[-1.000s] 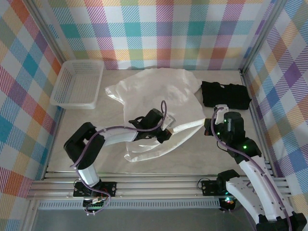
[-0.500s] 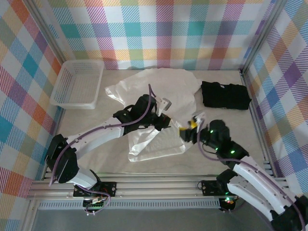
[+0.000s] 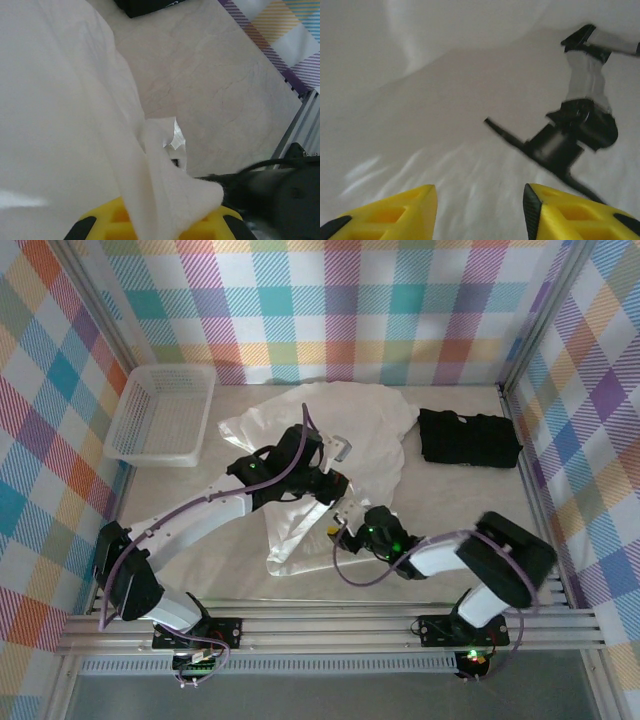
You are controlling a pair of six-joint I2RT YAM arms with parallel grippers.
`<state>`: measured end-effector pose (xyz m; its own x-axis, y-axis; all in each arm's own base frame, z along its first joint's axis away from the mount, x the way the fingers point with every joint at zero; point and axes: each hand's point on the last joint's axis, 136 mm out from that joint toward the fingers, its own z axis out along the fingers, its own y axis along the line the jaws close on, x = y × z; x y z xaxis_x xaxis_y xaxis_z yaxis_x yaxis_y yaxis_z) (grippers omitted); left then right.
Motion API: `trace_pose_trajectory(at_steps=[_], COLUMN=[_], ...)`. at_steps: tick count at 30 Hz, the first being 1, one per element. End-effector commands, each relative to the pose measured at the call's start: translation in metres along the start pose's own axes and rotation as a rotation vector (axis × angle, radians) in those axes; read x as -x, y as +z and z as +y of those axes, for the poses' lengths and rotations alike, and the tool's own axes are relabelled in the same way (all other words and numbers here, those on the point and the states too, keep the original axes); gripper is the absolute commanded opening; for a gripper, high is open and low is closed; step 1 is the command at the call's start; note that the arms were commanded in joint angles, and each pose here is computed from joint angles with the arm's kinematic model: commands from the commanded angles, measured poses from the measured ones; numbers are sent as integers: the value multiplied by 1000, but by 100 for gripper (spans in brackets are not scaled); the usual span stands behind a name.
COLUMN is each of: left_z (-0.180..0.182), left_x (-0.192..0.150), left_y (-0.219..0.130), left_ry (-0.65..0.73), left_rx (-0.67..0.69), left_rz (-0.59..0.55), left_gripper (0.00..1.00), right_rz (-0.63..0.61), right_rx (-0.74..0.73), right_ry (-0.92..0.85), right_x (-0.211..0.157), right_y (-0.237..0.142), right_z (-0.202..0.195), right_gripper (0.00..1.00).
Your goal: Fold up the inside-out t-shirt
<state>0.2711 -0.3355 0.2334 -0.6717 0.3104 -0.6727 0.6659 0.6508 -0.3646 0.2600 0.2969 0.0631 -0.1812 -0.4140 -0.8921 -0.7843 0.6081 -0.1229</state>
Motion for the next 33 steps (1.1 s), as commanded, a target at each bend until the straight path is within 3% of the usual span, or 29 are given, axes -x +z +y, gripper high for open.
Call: trace_pose_trajectory(at_steps=[1,9,18,25,33], left_z=[-19,-44,-93,-101,-114], left_x=[18,25,35,53,65], left_y=[-34,-65,-97,-105,-112], left_ry=[2,8,94,116,142], left_rx=[-54,-161,-336,-338,-358], left_rz=[-55,-131,-189,-237,-254], left_gripper=[0,0,0,0,0], right_rz=[-190,-51,122,207,307], right_rx=[-138,-254,-376,-335,-322], right_ry=[-77,-24,-6,31,-69], right_x=[50,30,16,11,11], right_y=[18,52,55,68,85], right_z=[-25,-74,-113,-112,-111], right_gripper=[47,45,42,44,49])
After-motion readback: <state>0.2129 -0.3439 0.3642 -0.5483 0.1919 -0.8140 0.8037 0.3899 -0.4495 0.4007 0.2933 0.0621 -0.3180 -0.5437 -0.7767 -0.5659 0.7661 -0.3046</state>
